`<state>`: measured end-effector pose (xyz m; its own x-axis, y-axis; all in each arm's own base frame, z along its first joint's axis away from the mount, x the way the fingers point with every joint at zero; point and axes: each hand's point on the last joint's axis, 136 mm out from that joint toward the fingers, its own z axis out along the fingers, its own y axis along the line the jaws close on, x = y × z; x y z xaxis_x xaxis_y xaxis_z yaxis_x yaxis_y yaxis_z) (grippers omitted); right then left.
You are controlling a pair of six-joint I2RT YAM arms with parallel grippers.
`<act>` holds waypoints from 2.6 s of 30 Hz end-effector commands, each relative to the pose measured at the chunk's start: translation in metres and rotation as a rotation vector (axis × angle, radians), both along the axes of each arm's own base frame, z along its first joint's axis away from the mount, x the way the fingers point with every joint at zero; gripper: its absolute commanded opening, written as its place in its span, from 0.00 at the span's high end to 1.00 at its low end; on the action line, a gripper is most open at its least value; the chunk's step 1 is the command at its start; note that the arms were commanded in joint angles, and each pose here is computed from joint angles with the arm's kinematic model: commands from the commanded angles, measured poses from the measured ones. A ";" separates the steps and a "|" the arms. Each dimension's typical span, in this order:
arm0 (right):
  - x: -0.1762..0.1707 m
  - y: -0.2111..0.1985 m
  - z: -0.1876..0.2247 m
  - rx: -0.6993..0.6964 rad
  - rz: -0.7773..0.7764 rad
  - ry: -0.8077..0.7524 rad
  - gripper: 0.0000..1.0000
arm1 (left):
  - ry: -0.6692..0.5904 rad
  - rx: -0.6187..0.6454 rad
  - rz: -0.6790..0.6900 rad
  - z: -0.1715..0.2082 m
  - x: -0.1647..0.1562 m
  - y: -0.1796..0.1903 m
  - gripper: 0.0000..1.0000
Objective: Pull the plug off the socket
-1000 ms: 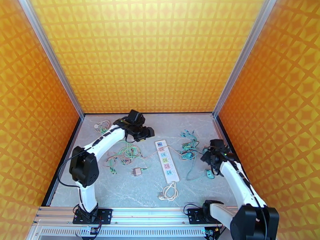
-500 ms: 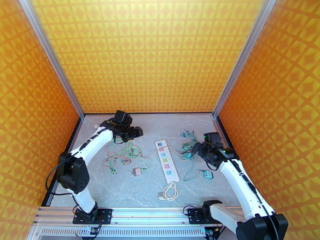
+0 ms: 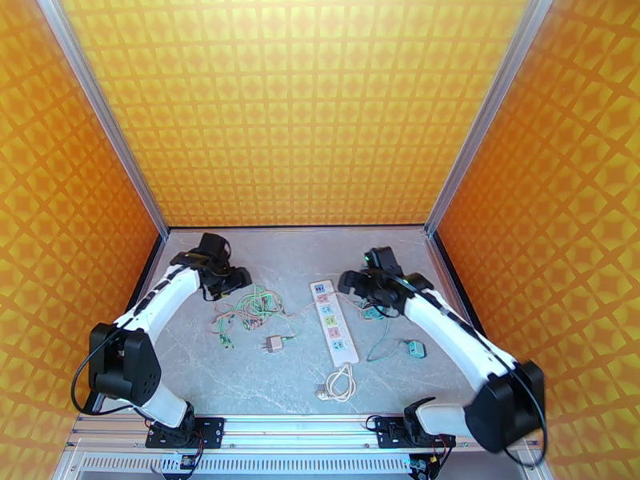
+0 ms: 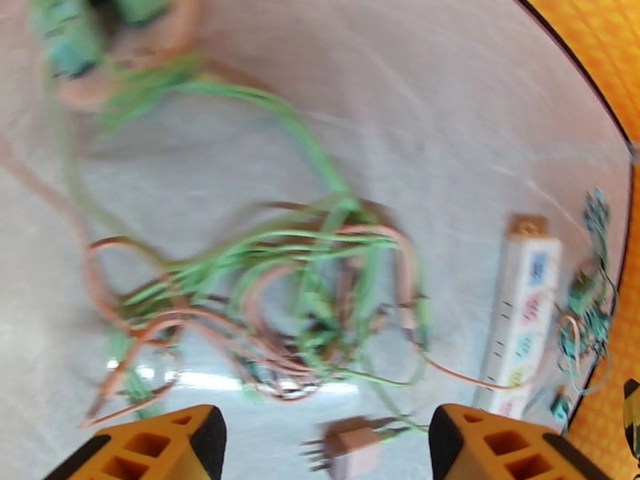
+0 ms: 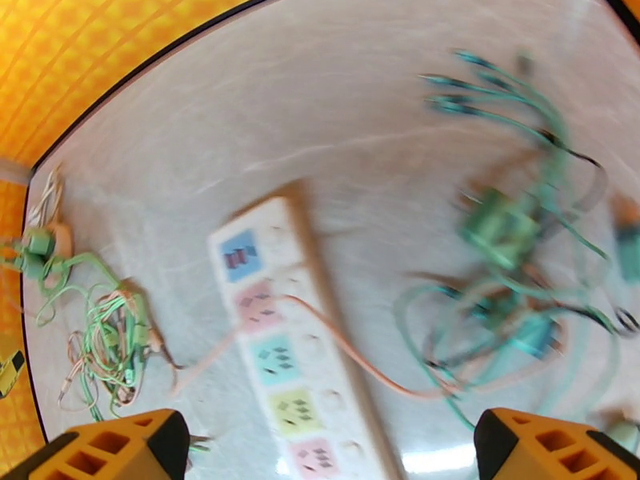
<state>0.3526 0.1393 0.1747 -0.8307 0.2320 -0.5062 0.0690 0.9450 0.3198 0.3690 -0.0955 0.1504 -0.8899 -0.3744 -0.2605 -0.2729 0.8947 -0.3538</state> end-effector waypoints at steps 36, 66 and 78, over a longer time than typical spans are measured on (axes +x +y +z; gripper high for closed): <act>0.024 0.162 -0.005 0.042 0.412 -0.009 0.01 | -0.107 0.040 0.231 -0.030 0.198 0.171 0.54; -0.052 0.198 -0.144 -0.128 0.737 0.304 0.01 | 0.052 -0.082 0.253 -0.084 0.051 0.086 0.54; 0.012 0.066 -0.153 -0.226 0.385 0.337 0.02 | 0.080 -0.142 0.278 -0.085 0.003 0.030 0.55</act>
<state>0.3585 0.2497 0.0271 -0.9370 -0.2667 -0.2257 -0.3183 0.9181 0.2363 0.3926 -0.0478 0.0737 -0.7663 -0.6155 -0.1845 -0.4909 0.7460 -0.4500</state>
